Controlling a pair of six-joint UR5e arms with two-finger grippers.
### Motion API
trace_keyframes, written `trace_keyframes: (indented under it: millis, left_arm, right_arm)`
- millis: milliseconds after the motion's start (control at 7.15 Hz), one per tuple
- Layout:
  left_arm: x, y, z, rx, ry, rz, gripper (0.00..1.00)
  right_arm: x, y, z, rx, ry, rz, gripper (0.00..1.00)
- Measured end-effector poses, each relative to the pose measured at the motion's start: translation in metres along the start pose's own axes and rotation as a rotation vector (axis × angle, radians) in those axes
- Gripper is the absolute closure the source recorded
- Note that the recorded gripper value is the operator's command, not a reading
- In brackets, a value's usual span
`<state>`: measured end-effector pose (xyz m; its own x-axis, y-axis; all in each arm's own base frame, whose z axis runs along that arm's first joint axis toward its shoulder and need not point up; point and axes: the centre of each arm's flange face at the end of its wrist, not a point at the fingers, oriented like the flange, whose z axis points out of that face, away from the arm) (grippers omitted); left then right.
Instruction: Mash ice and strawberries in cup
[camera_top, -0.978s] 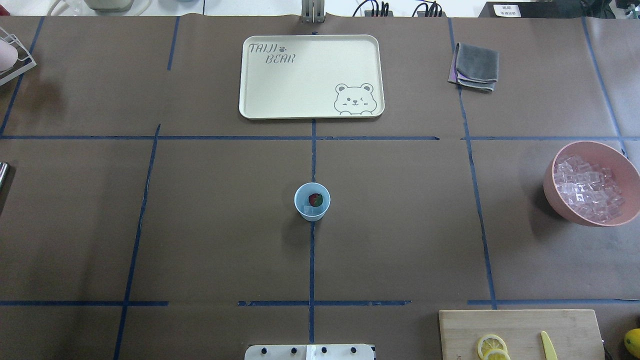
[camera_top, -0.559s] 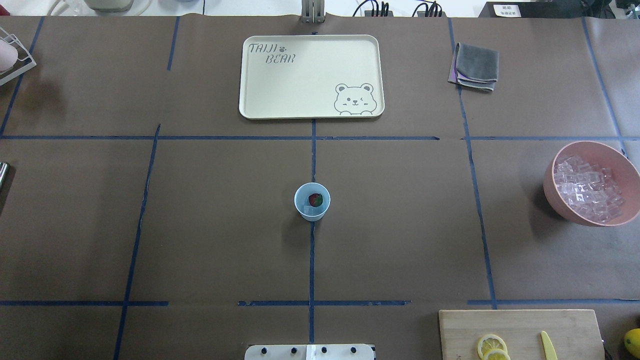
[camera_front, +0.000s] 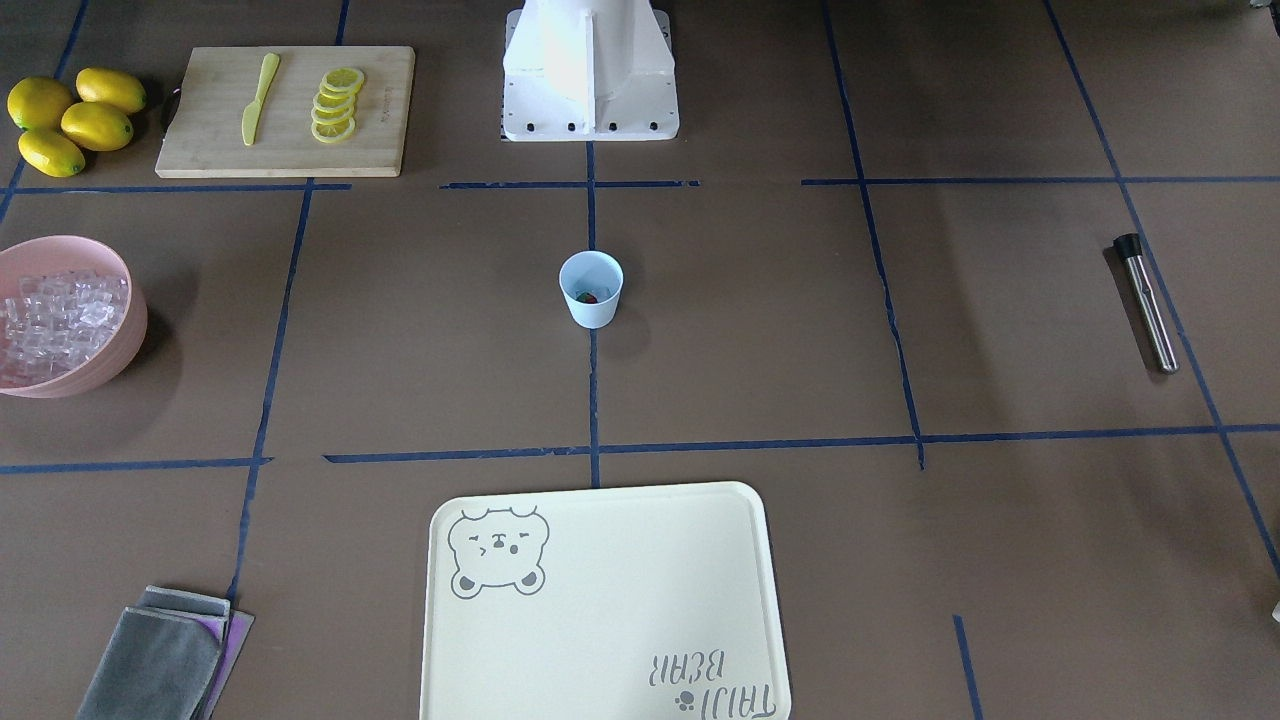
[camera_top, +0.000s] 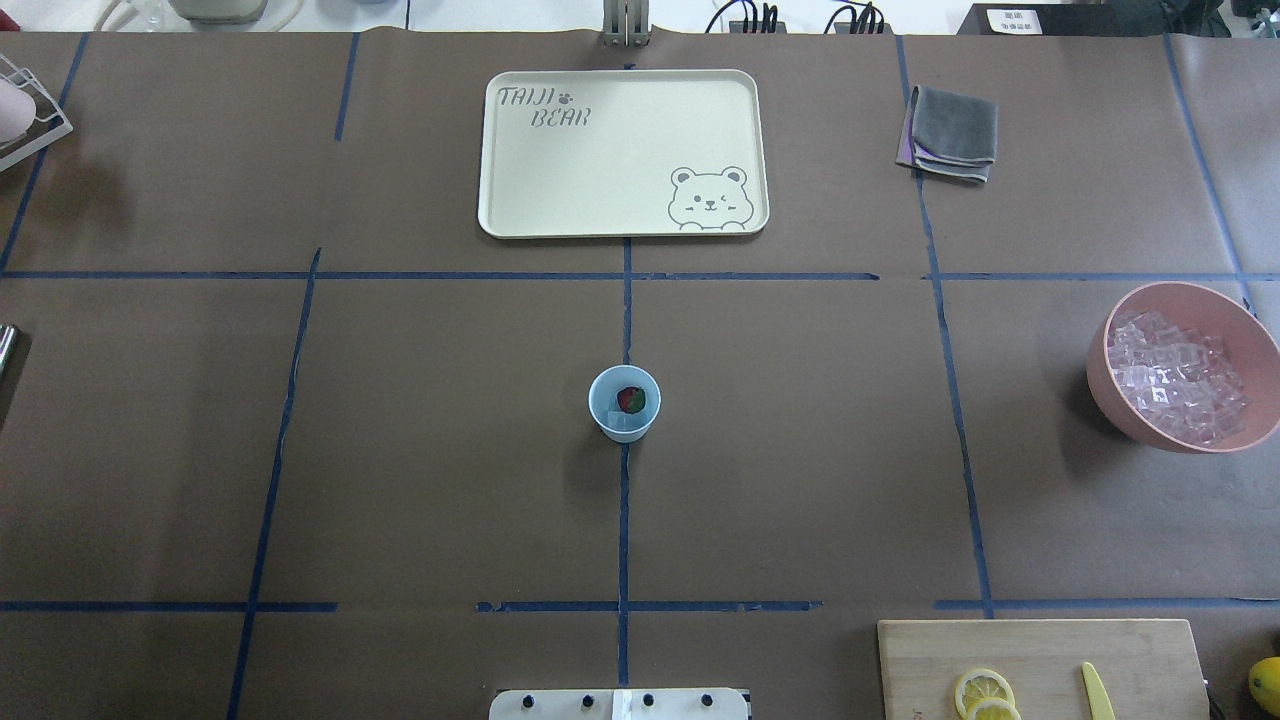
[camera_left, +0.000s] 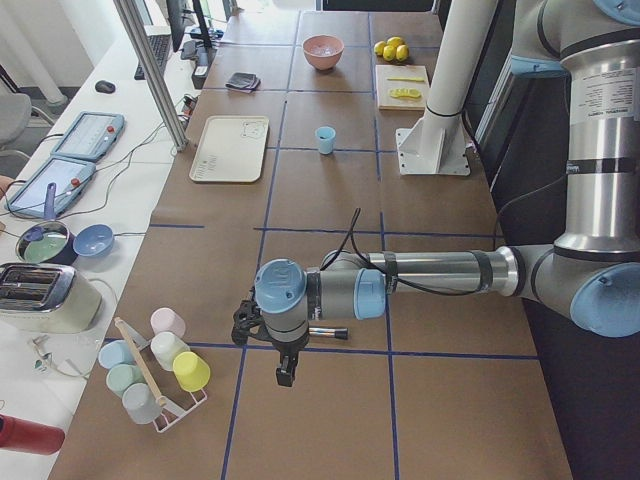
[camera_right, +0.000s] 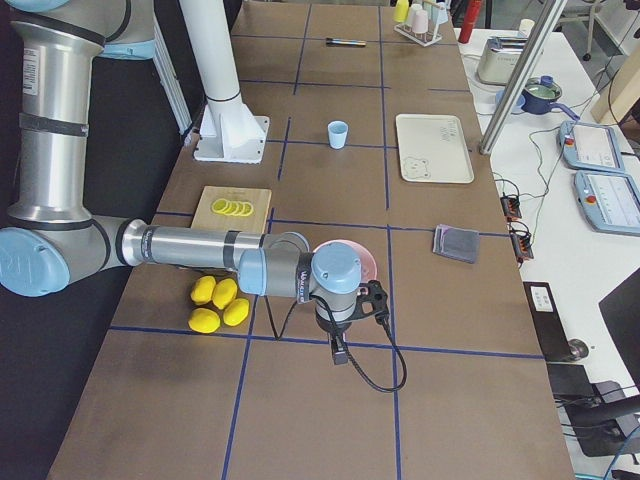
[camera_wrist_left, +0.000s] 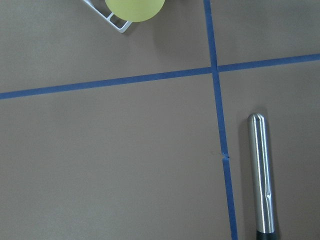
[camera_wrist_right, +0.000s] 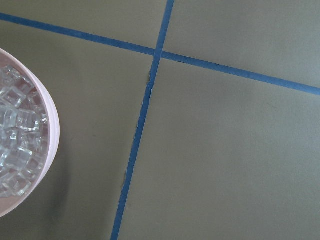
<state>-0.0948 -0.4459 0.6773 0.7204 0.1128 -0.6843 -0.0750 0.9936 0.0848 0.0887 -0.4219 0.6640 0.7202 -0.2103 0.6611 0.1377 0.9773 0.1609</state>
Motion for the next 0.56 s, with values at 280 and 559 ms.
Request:
trace_keyframes:
  millis: [280, 559]
  left_arm:
    - [0.0006, 0.0016, -0.0001, 0.001, 0.0, 0.002, 0.0]
    - [0.0009, 0.0016, -0.0008, 0.003, -0.005, 0.004, 0.0]
  right_arm:
    - [0.0004, 0.0005, 0.0, 0.0, 0.0, 0.016, 0.01]
    - [0.0003, 0.0005, -0.0004, 0.001, 0.0, 0.019, 0.01]
